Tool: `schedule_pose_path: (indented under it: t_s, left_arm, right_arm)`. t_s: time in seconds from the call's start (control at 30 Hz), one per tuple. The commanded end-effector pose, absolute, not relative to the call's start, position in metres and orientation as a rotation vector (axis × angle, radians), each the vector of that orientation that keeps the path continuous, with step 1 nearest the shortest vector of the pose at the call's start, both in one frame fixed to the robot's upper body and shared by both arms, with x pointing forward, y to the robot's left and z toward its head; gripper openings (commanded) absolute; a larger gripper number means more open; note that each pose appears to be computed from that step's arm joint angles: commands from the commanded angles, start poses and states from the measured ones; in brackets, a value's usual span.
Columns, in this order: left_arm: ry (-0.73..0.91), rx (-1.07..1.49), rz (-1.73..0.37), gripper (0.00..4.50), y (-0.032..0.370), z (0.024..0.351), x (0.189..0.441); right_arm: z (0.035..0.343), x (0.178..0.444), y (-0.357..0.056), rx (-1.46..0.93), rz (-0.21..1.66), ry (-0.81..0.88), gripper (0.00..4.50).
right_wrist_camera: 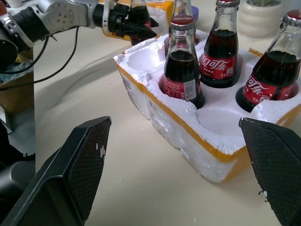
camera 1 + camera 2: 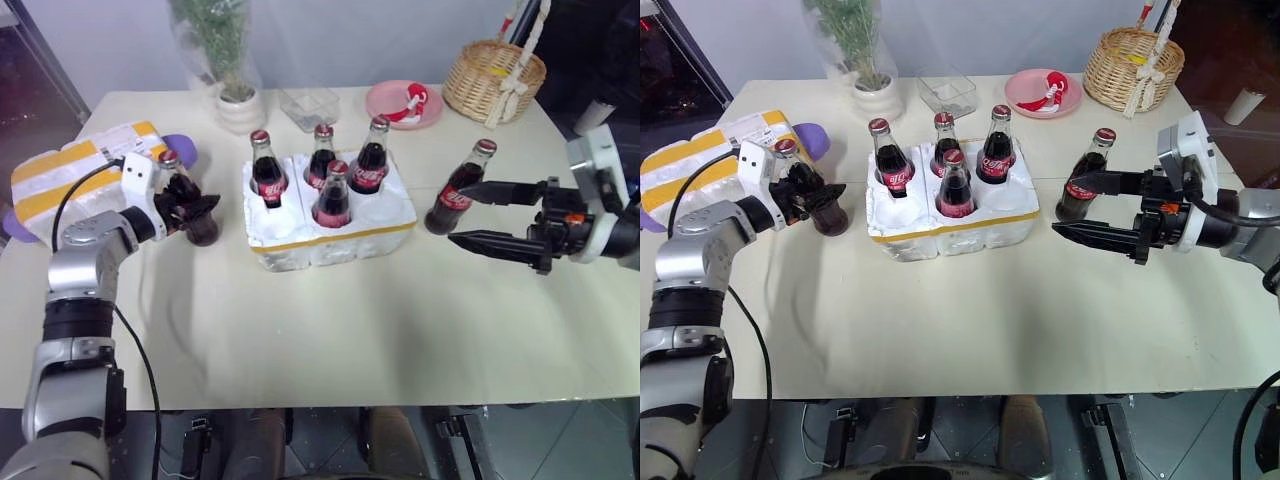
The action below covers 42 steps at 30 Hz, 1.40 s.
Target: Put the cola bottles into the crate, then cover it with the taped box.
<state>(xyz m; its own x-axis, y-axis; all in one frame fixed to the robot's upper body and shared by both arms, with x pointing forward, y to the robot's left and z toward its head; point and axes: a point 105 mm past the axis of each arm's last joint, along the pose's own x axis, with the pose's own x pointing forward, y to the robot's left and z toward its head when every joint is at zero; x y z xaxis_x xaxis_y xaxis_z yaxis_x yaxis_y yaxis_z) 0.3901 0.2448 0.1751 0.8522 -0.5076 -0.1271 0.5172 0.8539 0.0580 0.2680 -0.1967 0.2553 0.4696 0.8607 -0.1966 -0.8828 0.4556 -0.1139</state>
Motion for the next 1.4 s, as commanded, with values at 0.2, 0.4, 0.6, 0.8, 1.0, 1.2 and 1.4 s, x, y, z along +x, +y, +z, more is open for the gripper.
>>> schedule_pose_path:
  t_s: [0.2, 0.4, 0.6, 0.8, 1.0, 1.2, 1.4]
  left_arm:
    - [-0.083, 0.02, -0.972, 2.69, 0.206, 0.285, 0.329]
    - [-0.199, -0.089, -1.139, 2.69, 0.167, 0.338, 0.324]
    - [-0.12, 0.067, -1.224, 2.69, 0.116, 0.295, 0.343]
    - [-0.077, 0.147, -1.221, 2.69, 0.111, 0.269, 0.357]
    - [-0.066, 0.191, -1.211, 2.69, 0.127, 0.271, 0.357]
    - [-0.042, 0.215, -1.248, 2.69, 0.123, 0.265, 0.353]
    - [0.036, 0.284, -1.235, 2.69, 0.112, 0.227, 0.362]
  right_arm:
    - [0.263, 0.266, -0.194, -0.239, 1.067, 0.057, 4.5]
    - [0.262, 0.267, -0.194, -0.236, 1.056, 0.053, 4.5]
    - [0.262, 0.265, -0.195, -0.234, 1.028, 0.042, 4.5]
    - [0.257, 0.259, -0.2, -0.221, 0.987, 0.053, 4.5]
    - [0.252, 0.258, -0.205, -0.197, 0.943, 0.053, 4.5]
    - [0.25, 0.26, -0.205, -0.193, 0.933, 0.054, 4.5]
    - [0.247, 0.268, -0.206, -0.22, 0.901, 0.058, 4.5]
